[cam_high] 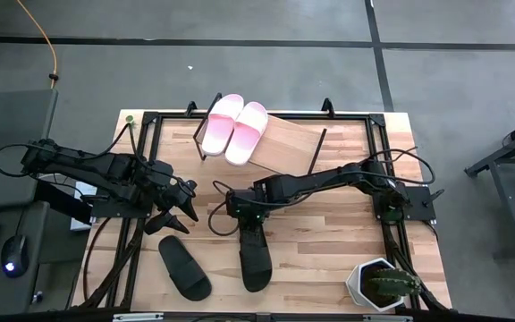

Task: Pick and place slides into the shelf
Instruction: Put the right black slide on the shelf

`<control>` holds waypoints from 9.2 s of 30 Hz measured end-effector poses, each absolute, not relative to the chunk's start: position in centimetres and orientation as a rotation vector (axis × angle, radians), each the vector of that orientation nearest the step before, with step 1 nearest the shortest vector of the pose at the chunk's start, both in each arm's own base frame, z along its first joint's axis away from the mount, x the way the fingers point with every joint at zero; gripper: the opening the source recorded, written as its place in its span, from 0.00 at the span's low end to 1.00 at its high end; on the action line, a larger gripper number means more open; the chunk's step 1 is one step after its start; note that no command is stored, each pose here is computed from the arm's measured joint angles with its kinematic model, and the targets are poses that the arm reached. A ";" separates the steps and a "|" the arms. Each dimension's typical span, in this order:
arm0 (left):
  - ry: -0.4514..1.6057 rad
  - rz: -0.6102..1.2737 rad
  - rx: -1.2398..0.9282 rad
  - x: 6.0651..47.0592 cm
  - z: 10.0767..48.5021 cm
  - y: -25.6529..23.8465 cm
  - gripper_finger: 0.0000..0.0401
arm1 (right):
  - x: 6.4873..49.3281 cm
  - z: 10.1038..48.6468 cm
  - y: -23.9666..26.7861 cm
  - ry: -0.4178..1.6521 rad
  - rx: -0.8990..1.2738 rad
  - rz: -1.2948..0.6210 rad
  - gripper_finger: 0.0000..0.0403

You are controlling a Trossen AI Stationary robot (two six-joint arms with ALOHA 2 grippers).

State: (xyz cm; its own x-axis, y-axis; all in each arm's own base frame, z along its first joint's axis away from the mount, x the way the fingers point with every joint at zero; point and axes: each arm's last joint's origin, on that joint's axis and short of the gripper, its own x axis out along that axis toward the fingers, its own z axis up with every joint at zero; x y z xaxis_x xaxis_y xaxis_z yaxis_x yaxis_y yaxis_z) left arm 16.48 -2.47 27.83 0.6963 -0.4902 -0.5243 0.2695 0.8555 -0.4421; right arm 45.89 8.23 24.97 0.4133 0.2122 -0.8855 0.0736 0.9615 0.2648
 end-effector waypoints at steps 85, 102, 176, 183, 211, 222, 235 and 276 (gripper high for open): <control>0.678 -0.432 -0.340 16.5 27.8 -2.5 0.52 | 45.0 15.6 12.6 1.288 0.552 0.437 0.47; 0.675 -0.415 -0.334 16.5 27.8 -2.4 0.52 | 45.4 15.8 12.6 1.228 0.532 0.461 0.04; 0.677 -0.414 -0.334 16.5 27.8 -2.4 0.52 | 40.3 28.0 -5.7 1.063 0.680 0.296 0.02; 0.674 -0.417 -0.325 16.5 27.8 -2.4 0.52 | 38.6 30.3 -6.7 1.016 0.655 0.285 0.02; 0.668 -0.394 -0.307 16.6 27.8 -2.3 0.52 | 33.9 32.2 -11.7 1.073 0.541 0.127 0.02; 0.668 -0.394 -0.307 16.5 27.8 -2.3 0.52 | 33.1 31.9 -12.1 1.129 0.564 0.123 0.02; 0.668 -0.394 -0.308 16.5 27.8 -2.3 0.52 | 30.5 34.1 -13.0 1.096 0.564 0.047 0.02; 0.671 -0.365 -0.325 16.6 27.8 -2.3 0.52 | 29.7 31.7 -12.4 1.098 0.590 0.112 0.14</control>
